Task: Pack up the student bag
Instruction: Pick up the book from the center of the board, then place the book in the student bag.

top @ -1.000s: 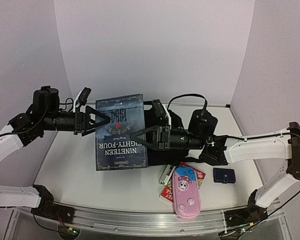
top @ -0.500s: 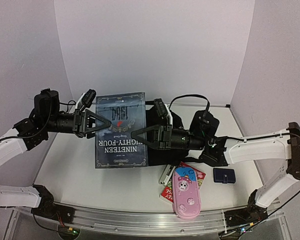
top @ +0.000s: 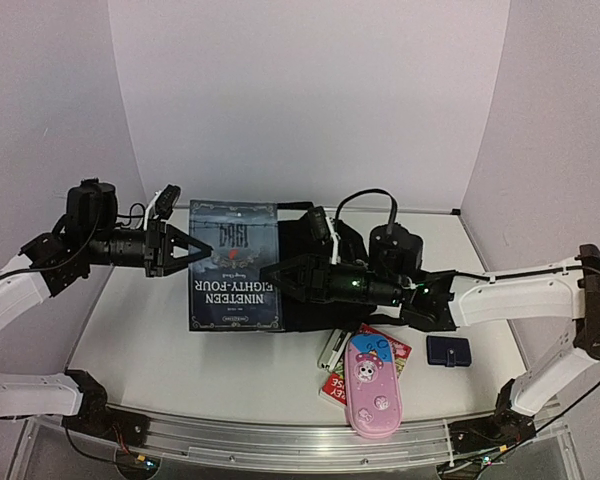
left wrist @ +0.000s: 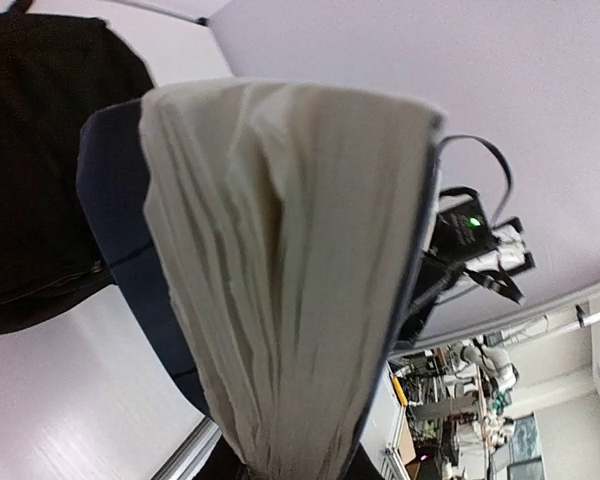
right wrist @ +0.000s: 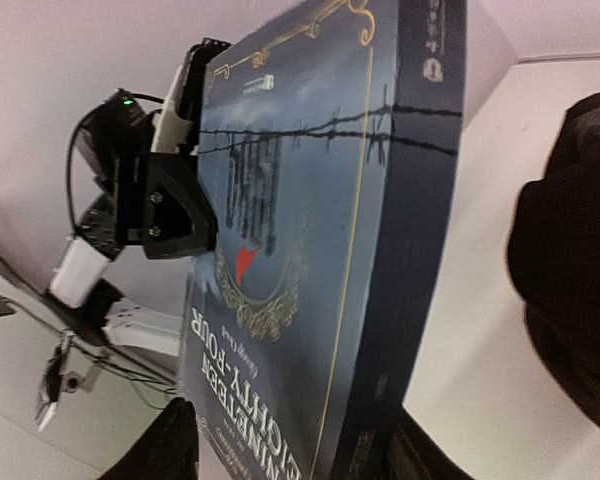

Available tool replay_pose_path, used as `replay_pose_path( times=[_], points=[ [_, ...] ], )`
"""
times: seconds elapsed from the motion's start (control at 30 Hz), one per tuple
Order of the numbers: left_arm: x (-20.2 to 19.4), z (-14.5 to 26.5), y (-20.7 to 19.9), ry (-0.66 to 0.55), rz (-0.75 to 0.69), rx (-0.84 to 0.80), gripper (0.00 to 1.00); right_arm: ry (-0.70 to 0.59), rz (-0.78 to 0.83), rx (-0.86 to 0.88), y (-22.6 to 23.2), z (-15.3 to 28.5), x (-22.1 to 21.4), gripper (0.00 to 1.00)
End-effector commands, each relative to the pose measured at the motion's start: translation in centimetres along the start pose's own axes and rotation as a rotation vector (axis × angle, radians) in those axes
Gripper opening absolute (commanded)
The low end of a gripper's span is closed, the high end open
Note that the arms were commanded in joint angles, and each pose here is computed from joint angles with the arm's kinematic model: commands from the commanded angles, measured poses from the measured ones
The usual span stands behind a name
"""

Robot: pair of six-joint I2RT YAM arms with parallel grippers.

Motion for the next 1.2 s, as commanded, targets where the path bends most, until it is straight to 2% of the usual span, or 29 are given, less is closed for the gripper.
replay_pose_path(
  times=[0.0, 0.13, 0.23, 0.43, 0.6, 0.77, 0.93, 1.1, 1.17],
  points=[
    [4.3, 2.3, 1.1, -0.122, -0.029, 0.172, 0.00, -0.017, 0.160, -0.241, -0.4, -0.4, 1.6, 0.71],
    [6.8, 4.5, 3.1, -0.168, -0.019, 0.285, 0.00, 0.028, 0.250, -0.364, -1.5, -1.4, 1.0, 0.84],
    [8.9, 6.5, 5.6, -0.230, -0.017, 0.373, 0.00, 0.071, 0.330, -0.458, -3.0, -2.7, 0.3, 0.98],
    [11.6, 9.2, 10.2, -0.318, 0.016, 0.514, 0.00, 0.155, 0.496, -0.658, -5.6, -6.3, 0.1, 0.98],
    [11.4, 10.1, 11.2, -0.399, -0.063, 0.609, 0.00, 0.216, 0.581, -0.710, -7.9, -9.8, -0.6, 0.98],
    [10.7, 10.8, 11.4, -0.407, -0.099, 0.684, 0.00, 0.287, 0.644, -0.741, -11.0, -13.3, -2.2, 0.98],
    [10.2, 10.4, 12.4, -0.381, -0.061, 0.679, 0.00, 0.303, 0.704, -0.810, -13.5, -15.6, -3.0, 0.98],
    [10.3, 9.4, 12.9, -0.334, -0.039, 0.612, 0.00, 0.255, 0.753, -0.923, -15.6, -17.0, -2.7, 0.98],
    [10.3, 9.1, 12.9, -0.321, -0.035, 0.589, 0.00, 0.216, 0.758, -0.973, -15.9, -17.2, -2.1, 0.91]
  ],
)
Point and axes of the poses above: each gripper's point midway between its finger pads, its own z axis back along the fingers, its own y axis along the line the jaws close on, x = y × z, the point moved 6 cm from there along z, back along the fingers, and after that the axes turned 1 degree about z, right-handed, at the moved point
